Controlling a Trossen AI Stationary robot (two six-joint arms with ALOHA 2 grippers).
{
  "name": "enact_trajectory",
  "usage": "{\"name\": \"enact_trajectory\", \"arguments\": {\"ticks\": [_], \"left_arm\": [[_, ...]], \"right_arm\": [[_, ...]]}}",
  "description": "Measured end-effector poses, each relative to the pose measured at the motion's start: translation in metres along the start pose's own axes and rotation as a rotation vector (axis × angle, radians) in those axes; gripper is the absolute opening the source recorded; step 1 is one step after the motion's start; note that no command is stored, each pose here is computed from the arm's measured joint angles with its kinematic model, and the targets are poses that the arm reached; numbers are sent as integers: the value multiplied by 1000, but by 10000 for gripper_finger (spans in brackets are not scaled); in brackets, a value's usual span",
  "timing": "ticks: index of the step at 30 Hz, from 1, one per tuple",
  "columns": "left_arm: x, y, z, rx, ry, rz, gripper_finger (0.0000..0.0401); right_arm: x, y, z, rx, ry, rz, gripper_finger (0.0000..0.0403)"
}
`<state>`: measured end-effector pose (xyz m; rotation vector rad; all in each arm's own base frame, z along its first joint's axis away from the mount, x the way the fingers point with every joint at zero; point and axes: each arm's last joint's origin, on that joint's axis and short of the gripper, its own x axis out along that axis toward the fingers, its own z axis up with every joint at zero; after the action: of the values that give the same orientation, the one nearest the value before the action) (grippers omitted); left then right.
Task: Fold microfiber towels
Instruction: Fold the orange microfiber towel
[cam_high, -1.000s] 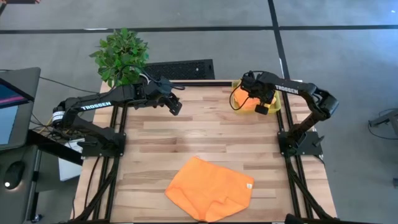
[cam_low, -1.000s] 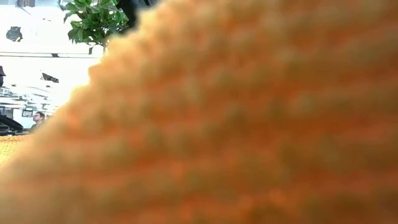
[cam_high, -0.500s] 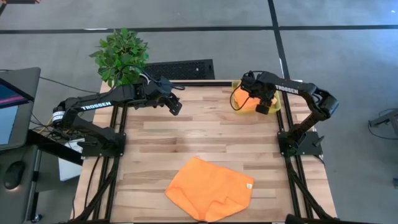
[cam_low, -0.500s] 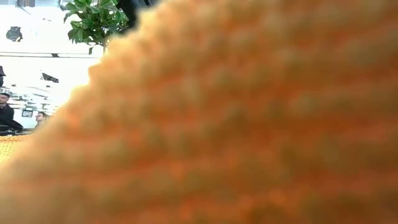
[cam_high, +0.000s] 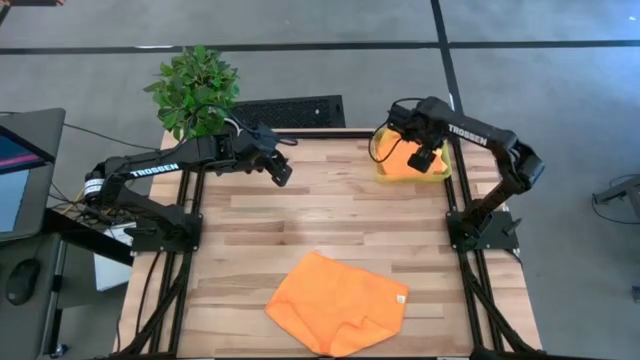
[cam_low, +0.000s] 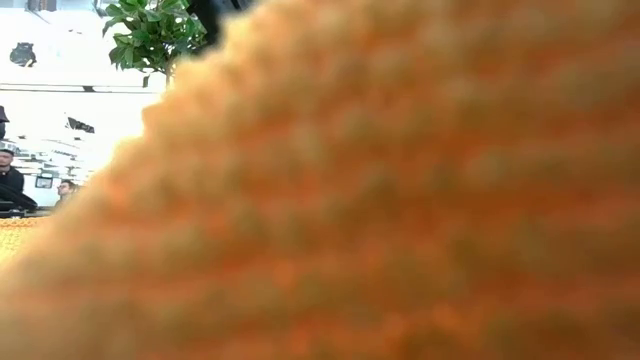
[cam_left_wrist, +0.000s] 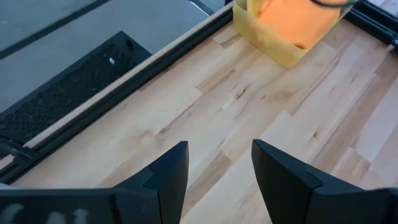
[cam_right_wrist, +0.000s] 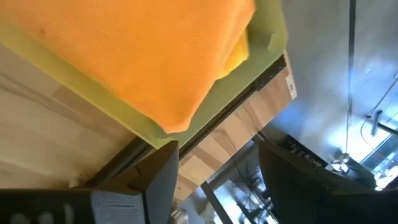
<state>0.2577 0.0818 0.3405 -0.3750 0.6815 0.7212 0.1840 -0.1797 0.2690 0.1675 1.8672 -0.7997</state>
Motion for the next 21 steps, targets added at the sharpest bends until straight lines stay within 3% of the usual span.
{"name": "enact_trajectory", "arguments": {"ticks": [14, 21], "left_arm": [[-1, 0, -5, 19, 53, -4, 169], [-1, -3, -7, 22, 112, -116, 169]], "right_arm": [[-22, -9, -4, 69, -30, -2, 244], [-59, 8, -36, 105, -234, 32, 244]]}}
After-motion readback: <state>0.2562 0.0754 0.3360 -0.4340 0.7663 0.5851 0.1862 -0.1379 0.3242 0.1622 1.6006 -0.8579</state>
